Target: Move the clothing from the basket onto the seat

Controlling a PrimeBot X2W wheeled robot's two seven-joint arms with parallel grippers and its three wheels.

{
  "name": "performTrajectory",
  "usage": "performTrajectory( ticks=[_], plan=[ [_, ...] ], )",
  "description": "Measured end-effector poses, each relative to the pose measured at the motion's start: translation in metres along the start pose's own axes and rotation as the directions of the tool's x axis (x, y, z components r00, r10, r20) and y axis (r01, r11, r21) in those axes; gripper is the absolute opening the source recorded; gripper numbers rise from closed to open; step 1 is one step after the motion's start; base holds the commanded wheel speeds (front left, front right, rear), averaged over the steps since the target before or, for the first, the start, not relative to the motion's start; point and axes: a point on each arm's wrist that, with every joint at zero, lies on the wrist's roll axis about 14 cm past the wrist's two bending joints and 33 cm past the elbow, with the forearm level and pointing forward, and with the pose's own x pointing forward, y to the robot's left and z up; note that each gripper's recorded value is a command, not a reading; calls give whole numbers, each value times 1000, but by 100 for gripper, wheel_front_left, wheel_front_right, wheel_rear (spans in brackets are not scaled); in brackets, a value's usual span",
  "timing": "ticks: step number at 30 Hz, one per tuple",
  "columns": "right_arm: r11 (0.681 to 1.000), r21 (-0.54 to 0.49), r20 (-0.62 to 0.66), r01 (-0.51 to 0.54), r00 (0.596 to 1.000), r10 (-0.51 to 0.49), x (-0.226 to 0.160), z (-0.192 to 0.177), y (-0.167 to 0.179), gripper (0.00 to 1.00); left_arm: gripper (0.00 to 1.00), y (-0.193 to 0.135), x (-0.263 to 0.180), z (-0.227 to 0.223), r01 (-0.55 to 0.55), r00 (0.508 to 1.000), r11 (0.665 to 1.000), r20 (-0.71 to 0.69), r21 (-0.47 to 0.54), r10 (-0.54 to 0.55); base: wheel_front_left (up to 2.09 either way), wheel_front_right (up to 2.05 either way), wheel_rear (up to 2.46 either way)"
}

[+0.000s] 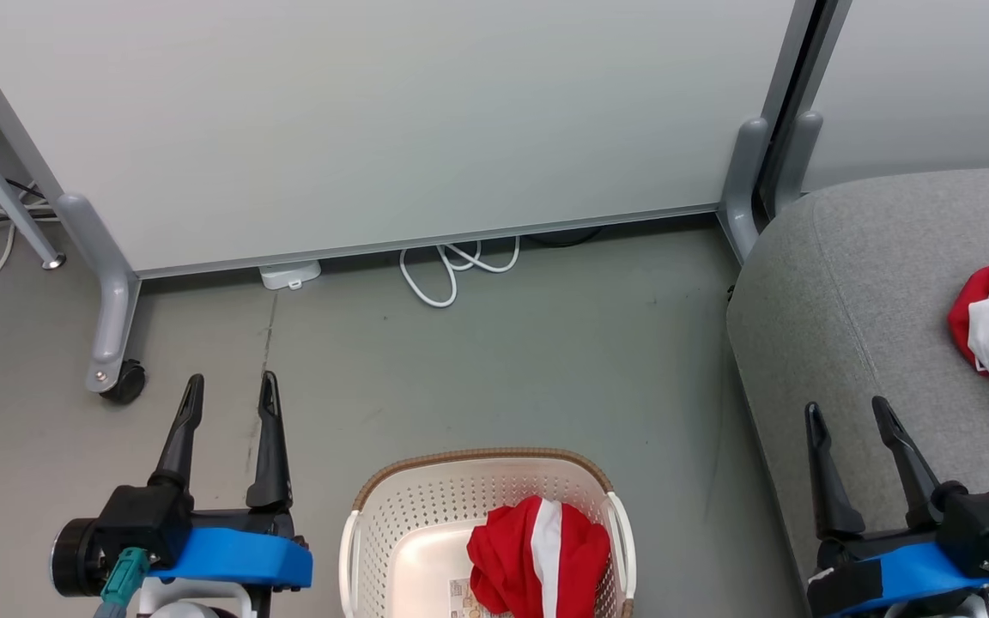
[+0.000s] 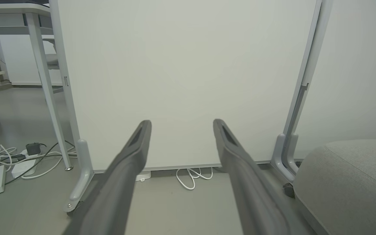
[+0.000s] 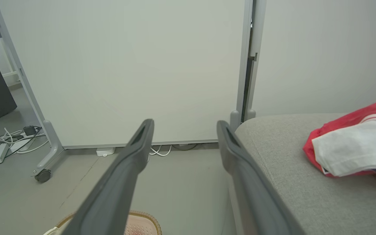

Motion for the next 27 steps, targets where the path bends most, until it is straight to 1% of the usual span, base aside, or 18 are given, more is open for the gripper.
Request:
performTrajectory(
  ticks=[12,16,23,27],
  plan=[
    [1000,5,-5,4,1000,-4,0,-2,0,100,100,-1,0,-5,3,1000,1000,-14,-1,-3,0,0,0],
    [1000,8,-14,4,1000,-4,0,-5,0,100,100,-7,1,-13,21,999,1000,-37,-9,-21,0,0,0],
    [1000,13,-39,5,999,-5,4,-15,0,100,100,-36,17,-32,117,989,993,-91,-18,-118,0,0,0],
    [1000,13,-46,12,999,-12,10,-18,-3,100,100,-60,32,-46,200,971,980,-130,-14,-200,0,0,0]
  ],
)
